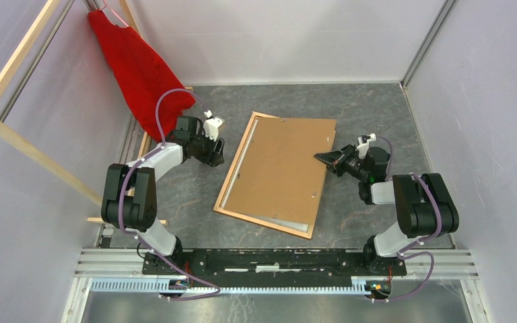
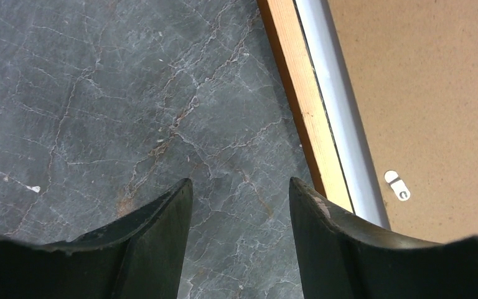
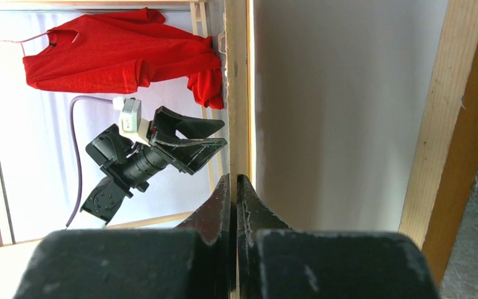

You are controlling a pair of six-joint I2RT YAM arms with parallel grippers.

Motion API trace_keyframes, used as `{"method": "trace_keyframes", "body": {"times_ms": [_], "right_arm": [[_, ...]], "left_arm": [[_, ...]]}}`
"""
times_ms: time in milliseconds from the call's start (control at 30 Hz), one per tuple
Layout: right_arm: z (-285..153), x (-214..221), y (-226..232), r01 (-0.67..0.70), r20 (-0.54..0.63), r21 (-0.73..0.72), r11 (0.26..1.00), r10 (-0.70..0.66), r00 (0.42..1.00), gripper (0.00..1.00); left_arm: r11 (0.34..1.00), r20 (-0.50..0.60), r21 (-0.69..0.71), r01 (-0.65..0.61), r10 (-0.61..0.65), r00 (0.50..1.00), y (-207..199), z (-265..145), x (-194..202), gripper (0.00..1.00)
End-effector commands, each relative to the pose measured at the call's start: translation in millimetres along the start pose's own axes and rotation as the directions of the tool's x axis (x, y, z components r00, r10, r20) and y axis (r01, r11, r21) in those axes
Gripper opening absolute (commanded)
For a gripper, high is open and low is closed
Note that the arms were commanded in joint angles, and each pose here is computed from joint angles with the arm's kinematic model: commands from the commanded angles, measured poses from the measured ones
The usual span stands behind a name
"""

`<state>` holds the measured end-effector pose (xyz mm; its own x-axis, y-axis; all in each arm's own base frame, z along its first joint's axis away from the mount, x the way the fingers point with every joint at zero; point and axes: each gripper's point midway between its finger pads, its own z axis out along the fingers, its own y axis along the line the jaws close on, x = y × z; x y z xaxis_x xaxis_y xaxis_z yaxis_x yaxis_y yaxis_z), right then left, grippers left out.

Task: Put the photo into the frame
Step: Place the photo frame item in the photo frame.

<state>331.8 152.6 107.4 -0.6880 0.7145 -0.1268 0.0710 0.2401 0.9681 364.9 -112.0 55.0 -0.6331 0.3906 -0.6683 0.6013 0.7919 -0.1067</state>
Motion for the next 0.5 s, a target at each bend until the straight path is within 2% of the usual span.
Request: {"method": "trace_keyframes", "body": {"times_ms": [0,467], "right_arm": [[8.6,-12.7,38.5,0.059,0.021,-0.126,0.99,-0.057,0.998,0.0],[19.0,-10.0,30.5,0.077,-0.005,-0.099,0.992,-0.078,0.997,0.0]], "left_arm": [[0.997,0.003,0.045,-0.055,0.055,0.998,-5.6,4.2,4.2,0.64],[0.993,-0.024,0.073,-0.09,0.092,0.996,-16.1,11.6,11.8,0.63]]}}
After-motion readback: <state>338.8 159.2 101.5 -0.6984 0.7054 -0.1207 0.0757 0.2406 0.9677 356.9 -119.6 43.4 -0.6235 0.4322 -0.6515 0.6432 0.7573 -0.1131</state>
